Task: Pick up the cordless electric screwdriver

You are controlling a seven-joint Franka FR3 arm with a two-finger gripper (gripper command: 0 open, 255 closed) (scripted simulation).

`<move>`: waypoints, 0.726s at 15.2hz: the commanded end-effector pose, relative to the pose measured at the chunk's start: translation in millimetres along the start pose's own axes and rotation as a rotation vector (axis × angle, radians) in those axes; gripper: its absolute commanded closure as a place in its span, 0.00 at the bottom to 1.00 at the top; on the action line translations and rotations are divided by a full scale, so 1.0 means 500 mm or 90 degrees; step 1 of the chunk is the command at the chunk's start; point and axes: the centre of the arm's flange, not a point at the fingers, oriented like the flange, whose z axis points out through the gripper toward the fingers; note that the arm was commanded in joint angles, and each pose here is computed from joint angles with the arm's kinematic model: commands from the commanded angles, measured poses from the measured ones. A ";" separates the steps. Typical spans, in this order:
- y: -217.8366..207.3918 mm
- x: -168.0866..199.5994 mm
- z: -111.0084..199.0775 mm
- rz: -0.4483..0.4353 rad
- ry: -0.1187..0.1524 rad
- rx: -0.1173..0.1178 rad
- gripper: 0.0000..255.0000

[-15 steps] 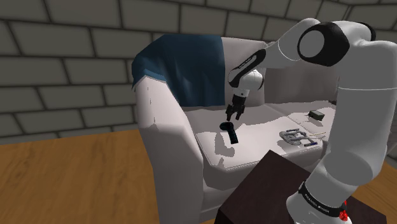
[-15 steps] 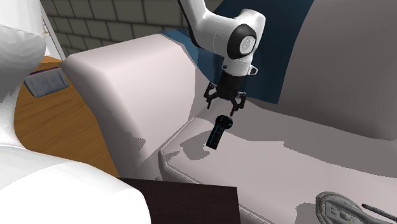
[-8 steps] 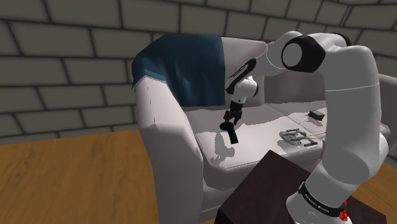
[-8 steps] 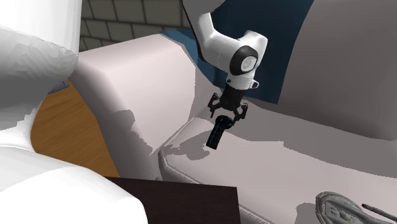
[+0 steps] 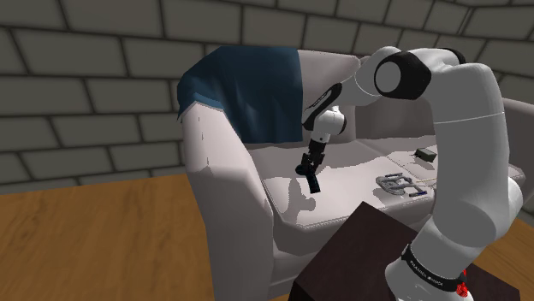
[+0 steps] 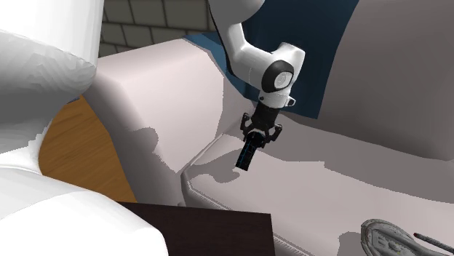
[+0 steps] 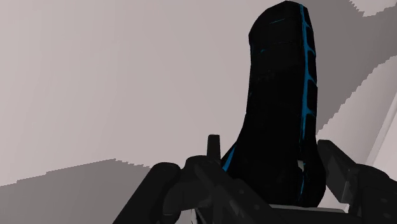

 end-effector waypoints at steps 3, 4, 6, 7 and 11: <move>0.000 -0.001 0.001 0.000 -0.001 0.000 1.00; 0.000 -0.001 0.001 0.000 -0.001 0.000 1.00; 0.000 -0.001 0.001 0.000 -0.001 0.000 1.00; 0.000 -0.001 0.001 0.000 -0.001 0.000 1.00; -0.010 -0.005 -0.040 0.000 -0.001 0.000 1.00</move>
